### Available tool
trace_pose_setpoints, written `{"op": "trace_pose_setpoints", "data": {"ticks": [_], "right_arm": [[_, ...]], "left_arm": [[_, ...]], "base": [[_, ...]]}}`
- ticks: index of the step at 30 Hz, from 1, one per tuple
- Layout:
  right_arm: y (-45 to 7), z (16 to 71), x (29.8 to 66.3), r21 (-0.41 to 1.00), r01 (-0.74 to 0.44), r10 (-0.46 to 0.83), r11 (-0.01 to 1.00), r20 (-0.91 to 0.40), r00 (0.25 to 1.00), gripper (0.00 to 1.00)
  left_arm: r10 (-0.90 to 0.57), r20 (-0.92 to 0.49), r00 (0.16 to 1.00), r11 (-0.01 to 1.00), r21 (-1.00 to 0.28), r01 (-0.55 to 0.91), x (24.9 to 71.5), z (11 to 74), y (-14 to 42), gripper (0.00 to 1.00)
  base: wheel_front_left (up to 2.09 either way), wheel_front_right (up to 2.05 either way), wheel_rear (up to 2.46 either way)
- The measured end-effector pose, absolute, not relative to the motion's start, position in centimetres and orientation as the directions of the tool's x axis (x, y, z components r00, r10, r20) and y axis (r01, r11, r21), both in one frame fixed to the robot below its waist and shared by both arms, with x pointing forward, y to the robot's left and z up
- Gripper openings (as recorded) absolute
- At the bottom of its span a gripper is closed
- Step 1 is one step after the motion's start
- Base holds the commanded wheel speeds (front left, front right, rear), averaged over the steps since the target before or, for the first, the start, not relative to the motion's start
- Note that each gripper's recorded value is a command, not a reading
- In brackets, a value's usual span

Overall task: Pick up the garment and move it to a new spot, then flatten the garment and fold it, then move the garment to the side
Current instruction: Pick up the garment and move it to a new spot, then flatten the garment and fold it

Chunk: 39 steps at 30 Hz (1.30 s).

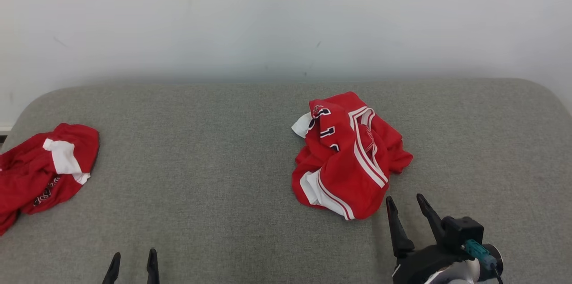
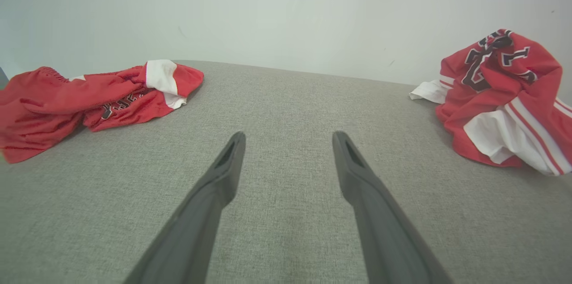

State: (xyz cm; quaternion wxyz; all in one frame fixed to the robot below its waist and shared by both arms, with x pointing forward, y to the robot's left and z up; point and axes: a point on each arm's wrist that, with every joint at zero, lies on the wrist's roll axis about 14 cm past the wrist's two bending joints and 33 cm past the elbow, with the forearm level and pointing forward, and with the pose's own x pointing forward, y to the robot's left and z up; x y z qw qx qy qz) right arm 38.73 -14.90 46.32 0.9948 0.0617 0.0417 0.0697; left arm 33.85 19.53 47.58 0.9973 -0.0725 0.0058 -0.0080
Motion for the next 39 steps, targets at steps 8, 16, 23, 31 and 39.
{"op": "trace_pose_setpoints", "data": {"ticks": [8, 16, 23, 31, 39], "right_arm": [[-13.1, 46.8, 40.9, 0.137, -0.184, 0.195, 0.973, -0.076, 0.978, 1.00], [-12.3, 46.7, 41.7, 0.151, -0.203, 0.218, 0.968, -0.088, 0.972, 1.00], [-12.2, 47.0, 42.0, 0.160, -0.205, 0.219, 0.966, -0.081, 0.972, 1.00], [-12.5, 47.5, 41.4, 0.161, -0.197, 0.208, 0.967, -0.054, 0.977, 1.00], [-12.3, 47.5, 41.1, 0.163, -0.205, 0.215, 0.965, -0.047, 0.975, 1.00]], "left_arm": [[0.004, -0.029, 1.000, 0.989, -0.150, -0.008, 33.6, 47.0, 20.0, 1.00], [-0.016, -0.029, 0.999, 0.988, -0.155, 0.012, 34.4, 46.9, 19.3, 1.00], [-0.029, -0.034, 0.999, 0.986, -0.163, 0.023, 34.6, 46.7, 18.9, 1.00], [-0.060, -0.028, 0.998, 0.983, -0.175, 0.054, 34.8, 46.9, 17.7, 1.00], [-0.092, -0.023, 0.995, 0.975, -0.203, 0.085, 35.4, 47.0, 16.4, 1.00]], "base": [[0.00, 0.00, 0.00], [0.00, 0.00, 0.00], [0.00, 0.00, 0.00], [0.00, 0.00, 0.00], [0.00, 0.00, 0.00]]}}
